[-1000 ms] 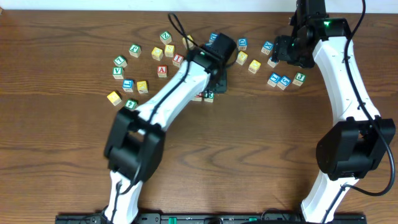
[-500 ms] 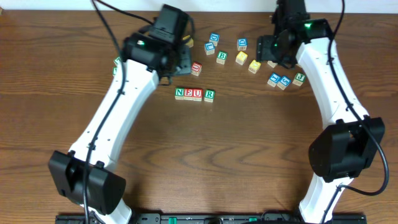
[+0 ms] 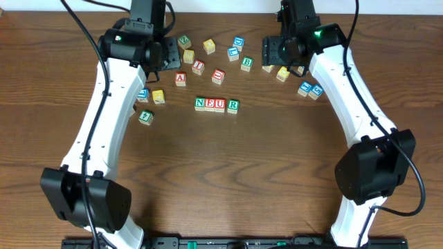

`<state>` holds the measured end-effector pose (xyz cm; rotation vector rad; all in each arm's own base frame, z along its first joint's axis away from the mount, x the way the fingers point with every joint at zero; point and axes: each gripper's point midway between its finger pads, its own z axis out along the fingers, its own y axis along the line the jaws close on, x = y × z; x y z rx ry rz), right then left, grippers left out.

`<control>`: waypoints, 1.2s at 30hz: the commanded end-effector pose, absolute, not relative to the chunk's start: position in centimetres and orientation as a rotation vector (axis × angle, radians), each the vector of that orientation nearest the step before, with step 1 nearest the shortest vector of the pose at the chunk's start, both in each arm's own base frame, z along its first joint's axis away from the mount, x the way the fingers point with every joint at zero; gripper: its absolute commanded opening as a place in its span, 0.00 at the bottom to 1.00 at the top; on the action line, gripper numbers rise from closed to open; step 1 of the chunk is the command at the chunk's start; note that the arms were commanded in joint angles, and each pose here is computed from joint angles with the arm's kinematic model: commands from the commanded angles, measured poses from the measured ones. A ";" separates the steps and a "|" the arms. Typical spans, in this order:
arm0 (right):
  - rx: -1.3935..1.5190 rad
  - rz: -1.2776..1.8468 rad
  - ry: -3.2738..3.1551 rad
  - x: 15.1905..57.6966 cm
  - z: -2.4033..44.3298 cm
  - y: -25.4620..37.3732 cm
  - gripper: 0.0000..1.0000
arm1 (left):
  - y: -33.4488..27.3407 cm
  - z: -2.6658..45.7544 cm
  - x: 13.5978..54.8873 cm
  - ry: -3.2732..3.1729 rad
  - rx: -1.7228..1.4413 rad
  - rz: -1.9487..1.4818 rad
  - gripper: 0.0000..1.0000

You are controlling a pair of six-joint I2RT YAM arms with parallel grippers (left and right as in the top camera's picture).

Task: Spell out NEURIPS
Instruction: 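Open the left gripper and raise the left arm back, then move the left gripper over the red I block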

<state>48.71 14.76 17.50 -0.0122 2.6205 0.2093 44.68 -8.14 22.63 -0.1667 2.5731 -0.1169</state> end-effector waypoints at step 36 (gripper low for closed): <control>-0.045 0.125 2.697 47.5 16.2 13.8 0.77 | -15.7 5.8 53.1 2.626 0.333 -0.122 0.63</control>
